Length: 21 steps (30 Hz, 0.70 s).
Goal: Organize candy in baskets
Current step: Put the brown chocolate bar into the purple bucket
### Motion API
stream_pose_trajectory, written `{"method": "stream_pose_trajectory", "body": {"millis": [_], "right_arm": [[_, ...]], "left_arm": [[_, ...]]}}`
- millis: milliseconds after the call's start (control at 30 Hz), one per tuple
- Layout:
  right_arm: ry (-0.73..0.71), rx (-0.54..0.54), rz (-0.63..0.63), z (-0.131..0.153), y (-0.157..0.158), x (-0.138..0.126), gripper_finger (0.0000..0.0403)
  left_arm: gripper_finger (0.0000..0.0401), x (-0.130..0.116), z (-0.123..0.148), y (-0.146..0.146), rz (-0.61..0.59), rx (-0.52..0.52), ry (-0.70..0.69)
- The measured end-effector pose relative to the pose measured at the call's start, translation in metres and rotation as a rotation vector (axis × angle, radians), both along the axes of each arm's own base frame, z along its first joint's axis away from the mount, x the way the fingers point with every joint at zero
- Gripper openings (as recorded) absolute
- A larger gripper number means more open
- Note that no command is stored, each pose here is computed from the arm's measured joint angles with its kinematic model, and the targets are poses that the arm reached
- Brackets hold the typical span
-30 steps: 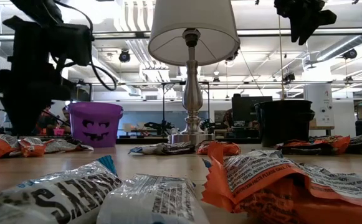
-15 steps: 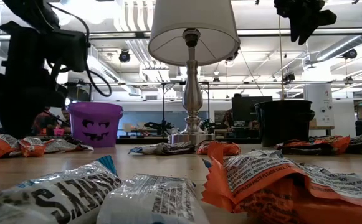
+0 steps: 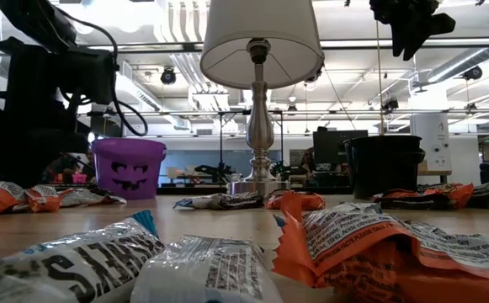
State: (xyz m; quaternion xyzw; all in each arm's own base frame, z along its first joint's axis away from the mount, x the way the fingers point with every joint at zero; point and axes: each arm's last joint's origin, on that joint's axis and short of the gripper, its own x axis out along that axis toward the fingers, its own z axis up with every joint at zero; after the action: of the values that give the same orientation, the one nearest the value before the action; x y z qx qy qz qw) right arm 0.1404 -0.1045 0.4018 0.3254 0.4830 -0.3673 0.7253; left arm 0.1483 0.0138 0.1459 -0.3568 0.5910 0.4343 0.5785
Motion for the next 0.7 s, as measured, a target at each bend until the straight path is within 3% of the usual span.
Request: {"method": "stream_pose_trajectory", "body": {"millis": [400,700], "right_arm": [[-0.001,0.001,0.009,0.0,0.001,0.001,0.0137],[-0.001,0.001,0.009,0.0,0.001,0.001,0.0137]], "left_arm": [[0.0008,-0.001,-0.003,0.001,-0.032,0.014,0.001],[0.0,0.002,0.008,-0.001,-0.092,-0.038,0.004]]}}
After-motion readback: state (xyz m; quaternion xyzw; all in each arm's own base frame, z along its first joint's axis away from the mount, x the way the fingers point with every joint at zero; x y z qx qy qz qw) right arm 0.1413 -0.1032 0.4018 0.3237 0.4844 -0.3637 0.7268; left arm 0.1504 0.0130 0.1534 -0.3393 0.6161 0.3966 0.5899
